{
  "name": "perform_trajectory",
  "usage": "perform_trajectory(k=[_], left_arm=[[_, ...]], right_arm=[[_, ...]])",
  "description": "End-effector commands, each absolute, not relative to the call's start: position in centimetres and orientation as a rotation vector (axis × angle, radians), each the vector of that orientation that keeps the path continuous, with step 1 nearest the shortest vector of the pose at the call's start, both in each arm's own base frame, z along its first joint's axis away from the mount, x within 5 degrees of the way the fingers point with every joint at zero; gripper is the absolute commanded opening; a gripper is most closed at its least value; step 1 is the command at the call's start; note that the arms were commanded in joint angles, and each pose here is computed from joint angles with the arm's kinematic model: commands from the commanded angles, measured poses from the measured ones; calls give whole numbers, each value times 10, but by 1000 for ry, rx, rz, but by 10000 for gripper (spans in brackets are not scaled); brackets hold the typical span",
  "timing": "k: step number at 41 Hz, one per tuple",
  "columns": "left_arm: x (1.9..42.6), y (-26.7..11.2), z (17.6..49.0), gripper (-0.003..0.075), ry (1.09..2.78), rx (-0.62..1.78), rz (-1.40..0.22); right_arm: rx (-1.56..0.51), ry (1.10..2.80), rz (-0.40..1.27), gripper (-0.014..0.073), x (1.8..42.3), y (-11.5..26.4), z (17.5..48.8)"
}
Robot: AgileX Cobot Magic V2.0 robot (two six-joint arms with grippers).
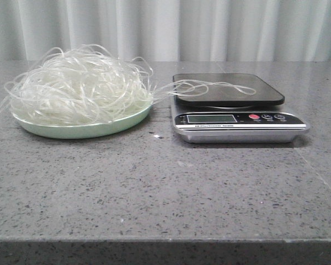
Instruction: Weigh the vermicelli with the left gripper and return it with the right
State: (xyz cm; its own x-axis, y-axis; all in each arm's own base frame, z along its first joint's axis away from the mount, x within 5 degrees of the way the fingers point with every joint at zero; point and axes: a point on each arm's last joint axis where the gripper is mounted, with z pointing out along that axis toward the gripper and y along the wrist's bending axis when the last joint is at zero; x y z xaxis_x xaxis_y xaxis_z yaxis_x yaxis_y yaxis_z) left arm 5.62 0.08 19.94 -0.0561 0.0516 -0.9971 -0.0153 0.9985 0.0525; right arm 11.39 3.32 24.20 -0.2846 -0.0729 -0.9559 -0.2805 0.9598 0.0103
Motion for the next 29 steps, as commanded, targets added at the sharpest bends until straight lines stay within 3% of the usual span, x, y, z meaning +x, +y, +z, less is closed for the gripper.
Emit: perform_trajectory(k=[1,29], left_arm=[[55,1,205,143,1539,21,58],[55,1,204,143,1543,21,58]], right_arm=[[-232,1759,188,151,117,31,258],[-234,1766,189,151,117,32,257]])
